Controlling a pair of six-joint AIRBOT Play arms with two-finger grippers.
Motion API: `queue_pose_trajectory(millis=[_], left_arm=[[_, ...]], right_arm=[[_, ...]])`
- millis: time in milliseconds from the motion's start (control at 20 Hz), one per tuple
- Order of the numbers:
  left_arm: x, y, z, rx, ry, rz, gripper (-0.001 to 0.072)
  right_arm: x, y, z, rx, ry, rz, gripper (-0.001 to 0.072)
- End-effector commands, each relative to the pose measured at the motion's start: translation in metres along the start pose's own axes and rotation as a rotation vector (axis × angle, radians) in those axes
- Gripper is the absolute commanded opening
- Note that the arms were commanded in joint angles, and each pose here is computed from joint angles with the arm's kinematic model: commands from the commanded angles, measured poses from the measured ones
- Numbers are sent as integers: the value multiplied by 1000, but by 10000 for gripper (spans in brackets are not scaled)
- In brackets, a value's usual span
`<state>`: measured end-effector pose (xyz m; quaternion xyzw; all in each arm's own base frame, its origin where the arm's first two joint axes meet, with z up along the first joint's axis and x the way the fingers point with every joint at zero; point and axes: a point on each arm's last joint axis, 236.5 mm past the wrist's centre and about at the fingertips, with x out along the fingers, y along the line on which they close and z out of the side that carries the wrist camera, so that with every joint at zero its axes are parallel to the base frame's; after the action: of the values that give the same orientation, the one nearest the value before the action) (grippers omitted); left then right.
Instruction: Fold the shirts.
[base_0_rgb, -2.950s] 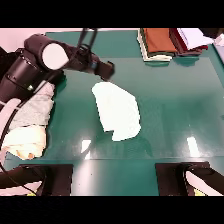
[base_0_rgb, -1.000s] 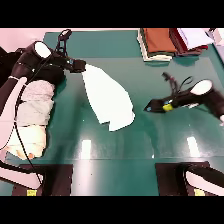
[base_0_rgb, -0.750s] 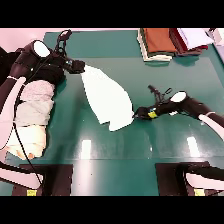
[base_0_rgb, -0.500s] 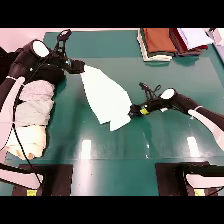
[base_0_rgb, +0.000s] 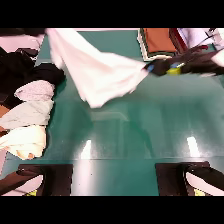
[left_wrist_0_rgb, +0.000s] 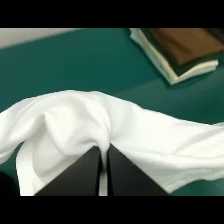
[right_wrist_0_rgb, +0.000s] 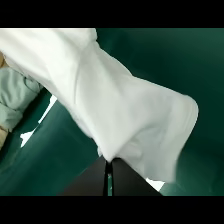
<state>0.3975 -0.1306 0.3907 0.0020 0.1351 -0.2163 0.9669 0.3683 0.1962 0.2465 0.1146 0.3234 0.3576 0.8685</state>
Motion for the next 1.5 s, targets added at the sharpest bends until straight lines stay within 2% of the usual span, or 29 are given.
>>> queue_pose_trajectory(millis=[0,150,250,400,650,750,900,1100,1250,1450], left_arm=[[-96,-26,48,71,-174,6,24],[-90,-34,23,55,-77,-38,24],[-61,-51,-20,-20,63,-147,24],[-8,-66,-122,-127,335,-247,24],[14,-122,-312,-113,727,-368,29],[10,-129,-340,-160,788,-369,535],[21,-103,-322,-167,728,-292,549],[48,-26,-291,-323,575,-89,548],[66,4,-332,-407,678,-26,548],[101,-12,-398,-605,832,-82,549]], right_arm=[[-101,37,39,-108,-141,-121,16],[-127,44,45,-120,-158,-177,16],[-115,36,37,-93,-97,-172,16],[-81,-5,18,-29,47,-209,16],[-36,-72,-26,68,294,-291,16],[-28,-78,-38,91,354,-281,16],[-26,-80,-41,97,368,-280,16],[-29,-77,-39,91,358,-280,17],[-28,-78,-39,91,355,-280,16],[-28,-78,-39,91,356,-281,17]])
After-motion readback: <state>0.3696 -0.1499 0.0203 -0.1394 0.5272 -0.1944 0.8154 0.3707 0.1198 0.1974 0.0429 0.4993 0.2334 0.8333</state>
